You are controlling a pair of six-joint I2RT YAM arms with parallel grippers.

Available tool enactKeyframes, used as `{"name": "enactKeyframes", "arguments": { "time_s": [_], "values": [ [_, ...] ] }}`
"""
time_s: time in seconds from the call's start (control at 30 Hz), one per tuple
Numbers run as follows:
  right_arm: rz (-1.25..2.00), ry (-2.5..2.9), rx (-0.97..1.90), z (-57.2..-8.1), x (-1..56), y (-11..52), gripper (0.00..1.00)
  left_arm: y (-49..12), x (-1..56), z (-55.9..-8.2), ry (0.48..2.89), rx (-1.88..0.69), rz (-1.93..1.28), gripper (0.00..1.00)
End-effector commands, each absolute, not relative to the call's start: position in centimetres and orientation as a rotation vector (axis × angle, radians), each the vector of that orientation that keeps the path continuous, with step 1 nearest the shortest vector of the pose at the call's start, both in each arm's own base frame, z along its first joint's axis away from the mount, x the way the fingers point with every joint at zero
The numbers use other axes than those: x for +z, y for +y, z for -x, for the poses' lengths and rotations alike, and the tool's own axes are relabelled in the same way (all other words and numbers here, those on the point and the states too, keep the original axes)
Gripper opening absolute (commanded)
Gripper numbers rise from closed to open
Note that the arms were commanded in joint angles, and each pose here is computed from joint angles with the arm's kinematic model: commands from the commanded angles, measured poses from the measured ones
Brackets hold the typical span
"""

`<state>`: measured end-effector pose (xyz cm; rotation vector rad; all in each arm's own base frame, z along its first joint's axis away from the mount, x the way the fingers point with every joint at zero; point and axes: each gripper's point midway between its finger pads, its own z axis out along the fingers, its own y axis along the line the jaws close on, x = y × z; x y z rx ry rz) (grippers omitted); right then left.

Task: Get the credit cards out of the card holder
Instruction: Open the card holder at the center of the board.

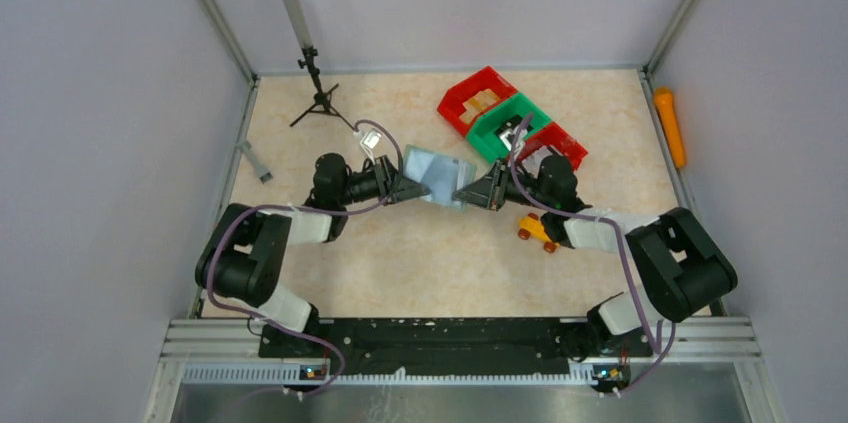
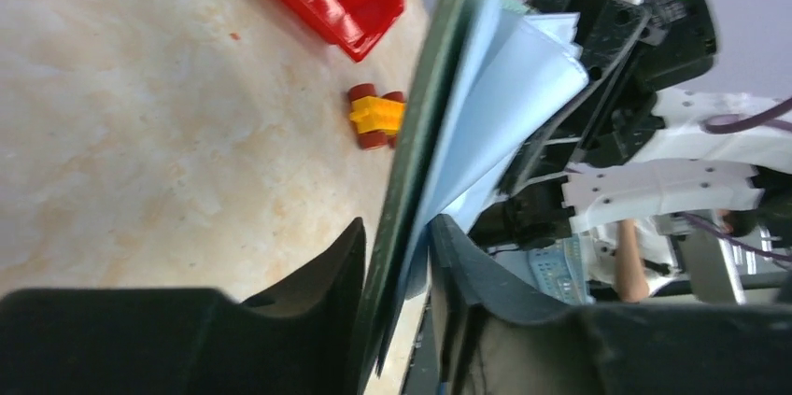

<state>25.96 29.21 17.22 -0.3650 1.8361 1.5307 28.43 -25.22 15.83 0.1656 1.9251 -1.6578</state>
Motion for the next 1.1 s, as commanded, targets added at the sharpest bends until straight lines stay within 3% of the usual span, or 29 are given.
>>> {"name": "enactKeyframes", "arguments": {
  "time_s": [0.0, 0.07, 0.13, 0.4, 0.57, 0.77, 1.07],
  "values": [
    [0.414, 1.722, 1.536, -26.6, 19.8, 29.5, 0.0, -24.5, 14.9, -29.6, 1.966, -1.487, -0.177, 0.42],
    [0.384, 1.778, 1.497, -27.3, 18.8, 29.4, 0.0, -24.5, 14.5, -29.7, 1.997, -1.408, -0.187, 0.61],
    [0.355, 1.838, 1.459, -28.0, 17.7, 29.3, 0.0, -24.5, 14.0, -29.8, 2.034, -1.28, -0.218, 0.72],
    [0.328, 1.938, 1.475, -28.6, 15.6, 29.9, 0.0, -26.5, 13.7, -28.9, 2.056, -0.87, -0.41, 0.97],
    [0.325, 1.945, 1.486, -28.6, 15.6, 29.9, 0.0, -26.3, 13.4, -29.0, 2.057, -0.714, -0.453, 0.99],
    [0.319, 1.962, 1.514, -28.4, 15.6, 29.9, 0.0, -25.0, 12.7, -29.5, 2.056, -0.356, -0.503, 0.99],
    [0.341, 1.963, 1.596, -27.8, 15.7, 30.3, 0.0, -25.1, 12.9, -29.0, 1.997, -0.323, -0.546, 0.99]
  ]
}}
